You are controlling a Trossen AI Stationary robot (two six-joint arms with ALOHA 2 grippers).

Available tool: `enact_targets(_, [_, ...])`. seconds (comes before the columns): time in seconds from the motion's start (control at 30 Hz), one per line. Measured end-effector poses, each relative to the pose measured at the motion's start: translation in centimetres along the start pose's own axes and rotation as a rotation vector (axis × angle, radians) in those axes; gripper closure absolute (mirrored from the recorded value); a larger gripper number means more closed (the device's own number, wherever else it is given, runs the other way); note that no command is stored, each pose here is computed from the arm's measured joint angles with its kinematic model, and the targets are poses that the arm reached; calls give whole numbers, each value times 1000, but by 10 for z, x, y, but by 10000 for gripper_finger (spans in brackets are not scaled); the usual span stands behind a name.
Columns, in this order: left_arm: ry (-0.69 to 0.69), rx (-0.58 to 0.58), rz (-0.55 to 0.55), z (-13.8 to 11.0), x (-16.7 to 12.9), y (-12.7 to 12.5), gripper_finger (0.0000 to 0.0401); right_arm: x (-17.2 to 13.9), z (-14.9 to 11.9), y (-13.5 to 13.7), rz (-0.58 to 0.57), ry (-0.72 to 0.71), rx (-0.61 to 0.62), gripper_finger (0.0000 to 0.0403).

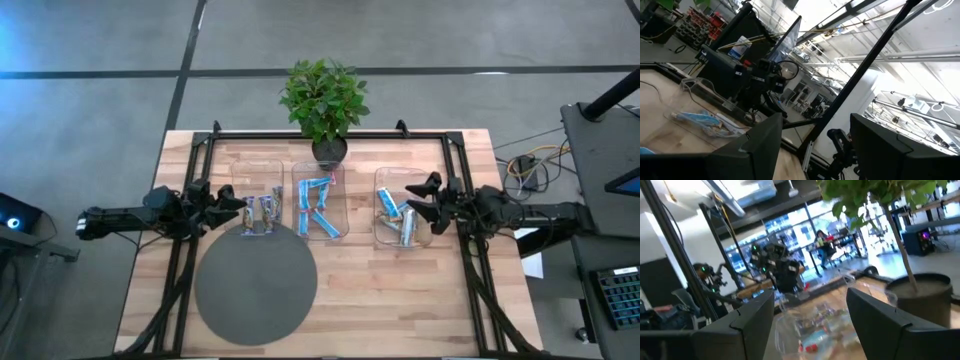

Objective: Pick and place Granola Bars by type
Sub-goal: Return to Home Position

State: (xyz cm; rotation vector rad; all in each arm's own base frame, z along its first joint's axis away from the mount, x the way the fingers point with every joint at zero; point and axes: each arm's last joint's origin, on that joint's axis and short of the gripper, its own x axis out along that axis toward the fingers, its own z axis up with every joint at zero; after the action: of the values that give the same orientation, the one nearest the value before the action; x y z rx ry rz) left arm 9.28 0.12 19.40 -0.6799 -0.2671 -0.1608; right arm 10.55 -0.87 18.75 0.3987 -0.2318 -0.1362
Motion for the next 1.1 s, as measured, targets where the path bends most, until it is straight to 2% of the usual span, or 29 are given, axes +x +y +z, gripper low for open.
enact_targets(0.27, [0,0,0,0,0,0,185,-10,-18,-9,-78,195,-28,160])
enact_targets(0.43, [1,0,0,0,0,0,185,-12,-12,-6,-48,132,-19,165])
enact_targets(1.1, [1,0,1,0,0,0,185,-12,-14,-7,-59,146,-21,165])
